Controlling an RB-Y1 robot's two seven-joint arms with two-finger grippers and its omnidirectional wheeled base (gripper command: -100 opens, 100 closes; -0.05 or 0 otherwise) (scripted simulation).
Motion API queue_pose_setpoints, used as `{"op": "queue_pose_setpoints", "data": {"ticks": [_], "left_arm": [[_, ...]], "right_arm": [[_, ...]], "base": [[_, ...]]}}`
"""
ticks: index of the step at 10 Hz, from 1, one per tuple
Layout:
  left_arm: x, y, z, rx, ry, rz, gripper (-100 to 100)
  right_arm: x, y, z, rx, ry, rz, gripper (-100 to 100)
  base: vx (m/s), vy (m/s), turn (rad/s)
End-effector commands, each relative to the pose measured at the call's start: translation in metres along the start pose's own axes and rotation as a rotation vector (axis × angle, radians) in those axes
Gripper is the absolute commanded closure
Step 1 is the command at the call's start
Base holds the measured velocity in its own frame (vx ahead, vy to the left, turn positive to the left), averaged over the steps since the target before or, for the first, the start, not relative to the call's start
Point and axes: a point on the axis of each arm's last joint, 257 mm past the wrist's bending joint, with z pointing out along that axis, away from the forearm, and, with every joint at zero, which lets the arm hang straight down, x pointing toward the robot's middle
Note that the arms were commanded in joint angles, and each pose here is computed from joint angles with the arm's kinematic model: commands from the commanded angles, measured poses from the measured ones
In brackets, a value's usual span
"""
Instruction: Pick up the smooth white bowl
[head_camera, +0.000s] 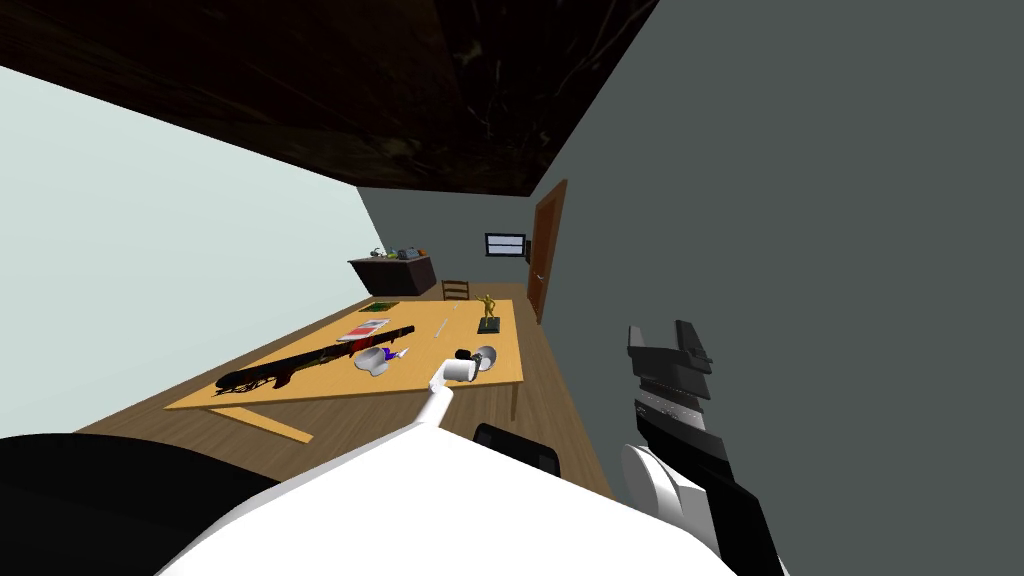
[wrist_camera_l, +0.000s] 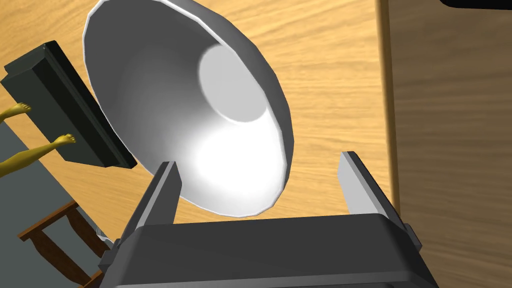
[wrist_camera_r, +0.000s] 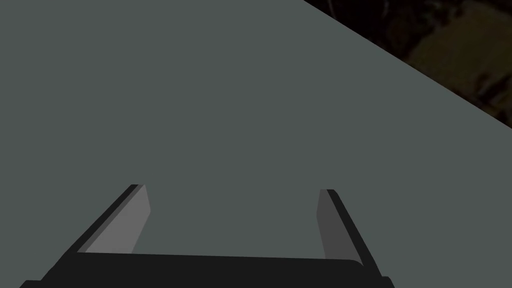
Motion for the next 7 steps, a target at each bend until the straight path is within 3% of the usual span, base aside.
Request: {"op": "queue_pose_setpoints", "data": {"ticks": [1, 2, 3, 7], "left_arm": [[0.0011, 0.0041, 0.0055, 0.003, 0.000, -0.001, -100], [0.0009, 0.0030, 0.0033, 0.000, 0.000, 0.000, -100], [0.0009, 0.0028, 0.0037, 0.002, 0.000, -0.001, 100], [0.0006, 0.0020, 0.0035, 0.004, -0.001, 0.003, 100]], "right_arm": [[0.0000, 0.0000, 0.0000, 0.000, 0.000, 0.000, 0], [0.0000, 0.0000, 0.0000, 0.000, 0.000, 0.000, 0], [0.0000, 0.0000, 0.0000, 0.000, 0.000, 0.000, 0], [0.0000, 0.0000, 0.0000, 0.000, 0.000, 0.000, 0]], "base": [[0.039, 0.012, -0.002], [0.017, 0.006, -0.001], [0.000, 0.000, 0.000], [0.000, 0.000, 0.000]]}}
